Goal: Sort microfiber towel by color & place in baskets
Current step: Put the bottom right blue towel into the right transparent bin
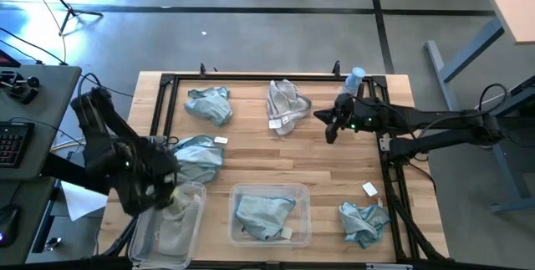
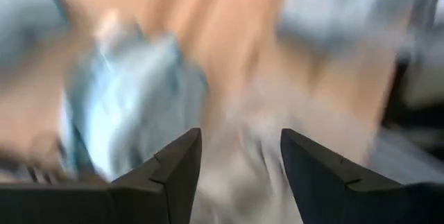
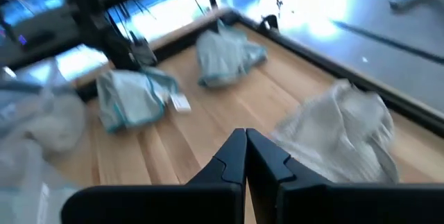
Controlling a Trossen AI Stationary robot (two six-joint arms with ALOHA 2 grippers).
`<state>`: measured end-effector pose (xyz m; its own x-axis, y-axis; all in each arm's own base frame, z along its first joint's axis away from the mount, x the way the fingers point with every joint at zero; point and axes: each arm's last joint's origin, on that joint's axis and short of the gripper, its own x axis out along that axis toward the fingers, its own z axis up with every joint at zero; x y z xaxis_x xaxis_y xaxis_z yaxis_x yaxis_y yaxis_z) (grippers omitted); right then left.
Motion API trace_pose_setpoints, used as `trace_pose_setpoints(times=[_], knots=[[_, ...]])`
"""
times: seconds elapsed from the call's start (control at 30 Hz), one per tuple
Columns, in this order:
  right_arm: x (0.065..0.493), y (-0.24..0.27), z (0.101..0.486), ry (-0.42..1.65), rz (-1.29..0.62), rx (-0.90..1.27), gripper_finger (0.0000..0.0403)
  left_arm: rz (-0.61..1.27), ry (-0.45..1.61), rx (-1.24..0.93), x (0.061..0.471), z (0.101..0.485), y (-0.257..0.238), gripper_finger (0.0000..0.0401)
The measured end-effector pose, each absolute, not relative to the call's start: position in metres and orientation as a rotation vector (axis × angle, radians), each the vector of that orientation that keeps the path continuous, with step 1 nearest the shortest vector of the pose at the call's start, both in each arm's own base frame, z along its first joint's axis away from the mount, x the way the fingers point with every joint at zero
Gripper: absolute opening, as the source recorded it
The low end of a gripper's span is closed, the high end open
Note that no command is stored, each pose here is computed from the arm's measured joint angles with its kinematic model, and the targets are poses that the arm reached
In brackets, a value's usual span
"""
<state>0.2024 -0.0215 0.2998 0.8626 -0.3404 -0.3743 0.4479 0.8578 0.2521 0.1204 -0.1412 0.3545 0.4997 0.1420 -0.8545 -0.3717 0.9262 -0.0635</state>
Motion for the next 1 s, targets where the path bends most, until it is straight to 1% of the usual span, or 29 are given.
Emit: trace_pose_setpoints(times=[0.07,0.13,0.23,0.33,0.37,0.53,0.7,0.87,1.0], knots=[[0.213,-0.022,0.302,0.264,-0.407,0.347,0.0,0.333,0.881,-0.153,0.125,0.36,-0.131,0.0165],[0.224,-0.022,0.303,0.205,-0.38,0.348,0.0,0.364,0.822,-0.046,0.132,0.364,-0.12,0.0142],[0.241,-0.023,0.299,0.175,-0.334,0.352,0.0,0.405,0.834,0.052,0.143,0.365,-0.103,0.0091],[0.253,-0.023,0.296,0.22,-0.342,0.361,0.0,0.413,0.849,0.089,0.158,0.367,-0.089,0.0025],[0.255,-0.023,0.296,0.237,-0.346,0.36,0.0,0.405,0.848,0.101,0.163,0.368,-0.085,0.0013],[0.265,-0.024,0.303,0.347,-0.364,0.341,0.0,0.356,0.816,0.152,0.184,0.37,-0.067,0.0004],[0.272,-0.025,0.316,0.441,-0.376,0.315,0.0,0.23,0.739,0.116,0.196,0.356,-0.048,0.0001],[0.275,-0.025,0.321,0.544,-0.401,0.33,0.0,0.235,0.65,0.059,0.193,0.336,-0.027,0.0],[0.269,-0.024,0.314,0.675,-0.451,0.38,0.0,0.214,0.566,-0.02,0.184,0.324,-0.014,0.0]])
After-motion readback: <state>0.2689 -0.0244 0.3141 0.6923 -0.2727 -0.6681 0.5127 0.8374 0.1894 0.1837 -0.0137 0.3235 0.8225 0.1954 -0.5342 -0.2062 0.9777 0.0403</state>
